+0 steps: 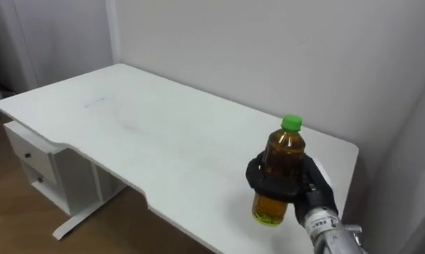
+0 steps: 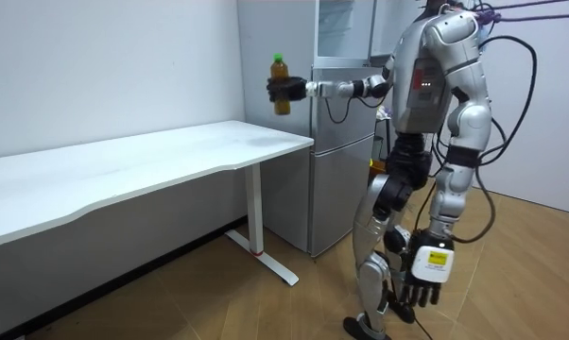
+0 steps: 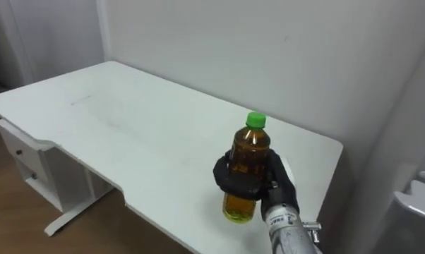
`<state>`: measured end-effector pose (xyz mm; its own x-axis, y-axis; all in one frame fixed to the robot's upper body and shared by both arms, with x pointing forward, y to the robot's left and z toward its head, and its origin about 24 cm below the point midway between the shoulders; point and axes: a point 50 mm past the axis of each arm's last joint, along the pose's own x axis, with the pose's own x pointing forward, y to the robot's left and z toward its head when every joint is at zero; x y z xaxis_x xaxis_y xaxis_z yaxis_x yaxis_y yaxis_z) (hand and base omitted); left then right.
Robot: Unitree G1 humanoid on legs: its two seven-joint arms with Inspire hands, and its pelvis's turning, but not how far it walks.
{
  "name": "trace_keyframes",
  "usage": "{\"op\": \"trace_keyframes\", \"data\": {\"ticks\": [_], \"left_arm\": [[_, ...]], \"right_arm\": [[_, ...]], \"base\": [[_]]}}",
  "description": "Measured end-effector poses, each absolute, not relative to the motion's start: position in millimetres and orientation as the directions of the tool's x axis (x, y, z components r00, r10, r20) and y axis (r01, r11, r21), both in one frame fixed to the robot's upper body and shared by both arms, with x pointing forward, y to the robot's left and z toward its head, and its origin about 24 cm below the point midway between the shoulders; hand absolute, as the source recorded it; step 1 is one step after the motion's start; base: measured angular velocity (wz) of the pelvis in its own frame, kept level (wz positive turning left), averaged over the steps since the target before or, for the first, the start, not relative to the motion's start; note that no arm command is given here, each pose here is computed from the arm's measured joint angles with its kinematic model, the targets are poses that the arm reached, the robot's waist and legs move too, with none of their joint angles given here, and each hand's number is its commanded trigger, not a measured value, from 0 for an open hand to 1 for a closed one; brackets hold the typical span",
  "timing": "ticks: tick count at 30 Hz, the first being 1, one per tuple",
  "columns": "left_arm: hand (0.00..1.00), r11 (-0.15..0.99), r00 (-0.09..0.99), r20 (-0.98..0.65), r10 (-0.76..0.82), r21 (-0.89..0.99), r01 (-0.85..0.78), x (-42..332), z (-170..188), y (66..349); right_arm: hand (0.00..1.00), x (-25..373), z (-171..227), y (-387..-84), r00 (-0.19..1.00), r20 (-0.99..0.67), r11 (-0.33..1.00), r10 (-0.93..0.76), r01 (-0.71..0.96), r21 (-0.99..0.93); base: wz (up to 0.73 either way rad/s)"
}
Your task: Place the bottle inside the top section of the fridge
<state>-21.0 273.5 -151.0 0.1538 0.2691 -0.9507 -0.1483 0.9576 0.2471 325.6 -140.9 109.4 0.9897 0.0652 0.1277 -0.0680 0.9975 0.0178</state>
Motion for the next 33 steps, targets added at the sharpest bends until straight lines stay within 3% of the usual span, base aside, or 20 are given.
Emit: {"op": "trace_keyframes", "data": {"ticks": [6,18,33], "left_arm": [[0.0,0.952,0.206,-0.933,0.294,0.266,-0.155,-1,-150,278],[0.0,0.949,0.183,-0.933,0.309,0.289,-0.128,-4,-150,281],[0.0,0.952,0.122,-0.951,0.283,0.264,-0.153,-21,-152,277]], "right_arm": [[1.0,322,157,-149,0.953,0.293,0.997,0.077,-0.079,-0.004],[1.0,309,240,-153,0.83,0.548,0.991,0.103,-0.13,0.011],[1.0,288,281,-179,0.752,0.658,0.991,0.043,-0.115,0.067]], "base": [[-0.1],[-0.11],[-0.15]]}}
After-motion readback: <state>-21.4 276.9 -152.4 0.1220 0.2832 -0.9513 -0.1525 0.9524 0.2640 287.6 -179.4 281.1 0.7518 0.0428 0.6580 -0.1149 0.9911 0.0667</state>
